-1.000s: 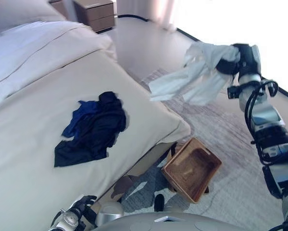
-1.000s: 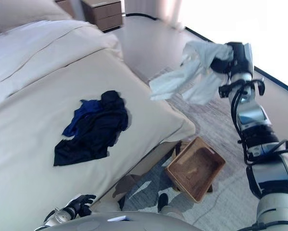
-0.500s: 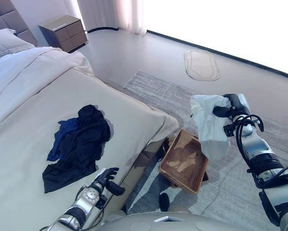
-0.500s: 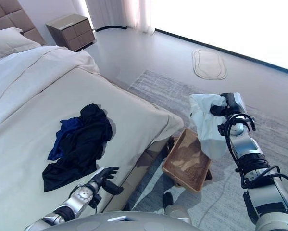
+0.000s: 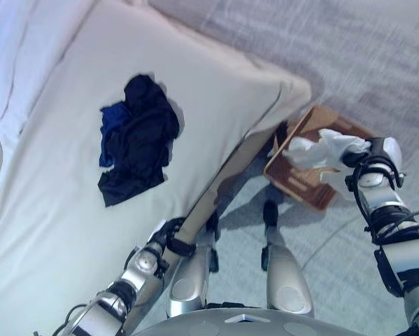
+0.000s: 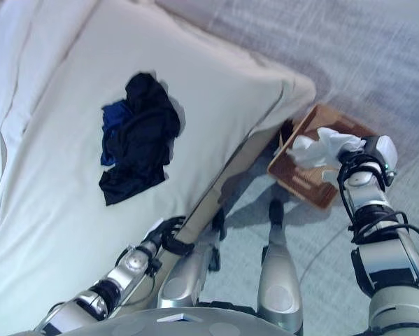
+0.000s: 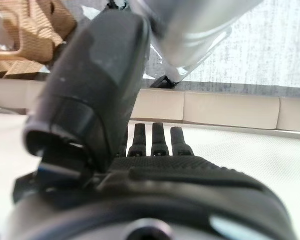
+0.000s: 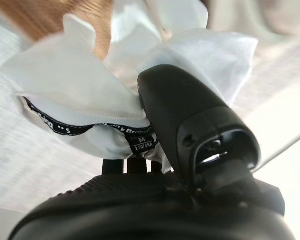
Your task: Pick up the clothes from the bed and place them into the basket
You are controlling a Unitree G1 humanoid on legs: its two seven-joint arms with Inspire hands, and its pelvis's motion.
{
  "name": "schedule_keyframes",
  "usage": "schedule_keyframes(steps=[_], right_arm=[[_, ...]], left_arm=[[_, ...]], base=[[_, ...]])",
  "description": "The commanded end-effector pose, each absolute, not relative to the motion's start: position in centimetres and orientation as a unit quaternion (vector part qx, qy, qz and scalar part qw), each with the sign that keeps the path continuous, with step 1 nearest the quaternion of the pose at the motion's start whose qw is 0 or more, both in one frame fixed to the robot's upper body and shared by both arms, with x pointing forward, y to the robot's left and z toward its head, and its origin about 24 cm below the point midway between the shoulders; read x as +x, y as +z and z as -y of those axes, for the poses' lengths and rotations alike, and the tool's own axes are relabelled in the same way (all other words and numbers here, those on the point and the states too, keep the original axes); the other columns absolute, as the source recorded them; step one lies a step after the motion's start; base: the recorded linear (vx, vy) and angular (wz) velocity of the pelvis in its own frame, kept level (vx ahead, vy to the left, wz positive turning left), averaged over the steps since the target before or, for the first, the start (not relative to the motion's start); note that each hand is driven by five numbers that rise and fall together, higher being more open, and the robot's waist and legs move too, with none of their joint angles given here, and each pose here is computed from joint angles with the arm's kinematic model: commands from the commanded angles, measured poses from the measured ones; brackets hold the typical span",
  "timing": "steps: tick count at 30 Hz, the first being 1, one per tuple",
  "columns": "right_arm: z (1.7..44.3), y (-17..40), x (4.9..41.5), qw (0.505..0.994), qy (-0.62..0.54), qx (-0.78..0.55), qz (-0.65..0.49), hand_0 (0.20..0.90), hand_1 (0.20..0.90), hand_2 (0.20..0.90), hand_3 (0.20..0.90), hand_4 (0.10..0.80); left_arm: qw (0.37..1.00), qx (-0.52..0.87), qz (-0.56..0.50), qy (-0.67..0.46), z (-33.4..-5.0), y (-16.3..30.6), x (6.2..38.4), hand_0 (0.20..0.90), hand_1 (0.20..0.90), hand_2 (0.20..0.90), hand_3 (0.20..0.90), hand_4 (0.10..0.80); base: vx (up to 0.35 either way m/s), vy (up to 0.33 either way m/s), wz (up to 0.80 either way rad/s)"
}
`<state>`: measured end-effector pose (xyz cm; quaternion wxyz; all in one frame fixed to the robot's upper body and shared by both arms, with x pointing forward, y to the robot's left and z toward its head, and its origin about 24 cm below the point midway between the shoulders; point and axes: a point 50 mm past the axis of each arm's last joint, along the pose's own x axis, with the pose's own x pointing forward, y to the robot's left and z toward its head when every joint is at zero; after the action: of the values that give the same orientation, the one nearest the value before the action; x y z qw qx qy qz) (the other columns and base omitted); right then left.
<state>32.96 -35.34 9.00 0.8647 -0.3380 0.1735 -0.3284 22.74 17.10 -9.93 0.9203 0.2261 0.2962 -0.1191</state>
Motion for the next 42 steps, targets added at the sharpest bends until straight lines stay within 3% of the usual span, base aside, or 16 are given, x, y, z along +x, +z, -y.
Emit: schedule_keyframes(steps=[1,2,10,25,31,33,42], right_arm=[[37.0,15.9,33.8,0.84,-0.41,-0.353,-0.052,0.78,0.78,0.78,0.76,0.66],[36.9,16.1,33.9,0.837,-0.416,-0.352,-0.046,0.9,0.9,0.9,0.9,0.8],[35.5,20.0,34.8,0.812,-0.471,-0.339,0.055,0.9,0.9,0.9,0.9,0.8],[33.8,22.8,34.3,0.812,-0.502,-0.242,0.174,0.9,0.9,0.9,0.9,0.8],[30.1,22.7,34.0,0.846,-0.4,-0.259,0.239,0.9,0.9,0.9,0.9,0.8],[27.0,23.1,34.1,0.856,-0.313,-0.305,0.277,0.9,0.9,0.9,0.9,0.8],[19.6,23.0,35.1,0.828,-0.091,-0.452,0.319,0.9,0.9,0.9,0.9,0.8]], left_arm=[[0.934,0.218,-0.266,-0.096,-18.7,-9.2,22.7,0.9,0.9,0.9,0.9,0.8],[0.937,0.217,-0.257,-0.097,-18.5,-8.9,22.9,0.9,0.9,0.9,0.9,0.8],[0.948,0.226,-0.194,-0.111,-17.9,-6.6,24.5,0.9,0.9,0.9,0.9,0.8],[0.948,0.208,-0.221,-0.094,-18.3,-7.9,23.4,0.9,0.9,0.9,0.9,0.8],[0.944,0.198,-0.258,-0.051,-20.2,-8.6,22.7,0.9,0.9,0.9,0.9,0.8],[0.941,0.193,-0.275,-0.036,-20.9,-8.9,22.5,0.9,0.9,0.9,0.9,0.8],[0.932,0.182,-0.313,-0.018,-22.3,-9.6,21.5,0.9,0.9,0.9,0.9,0.8]], base=[[-0.041,-0.014,0.08],[-0.043,-0.032,0.16],[-0.018,-0.092,0.27],[0.073,0.064,0.0],[0.055,0.133,-0.08],[0.054,0.152,-0.02],[0.048,0.1,0.19]])
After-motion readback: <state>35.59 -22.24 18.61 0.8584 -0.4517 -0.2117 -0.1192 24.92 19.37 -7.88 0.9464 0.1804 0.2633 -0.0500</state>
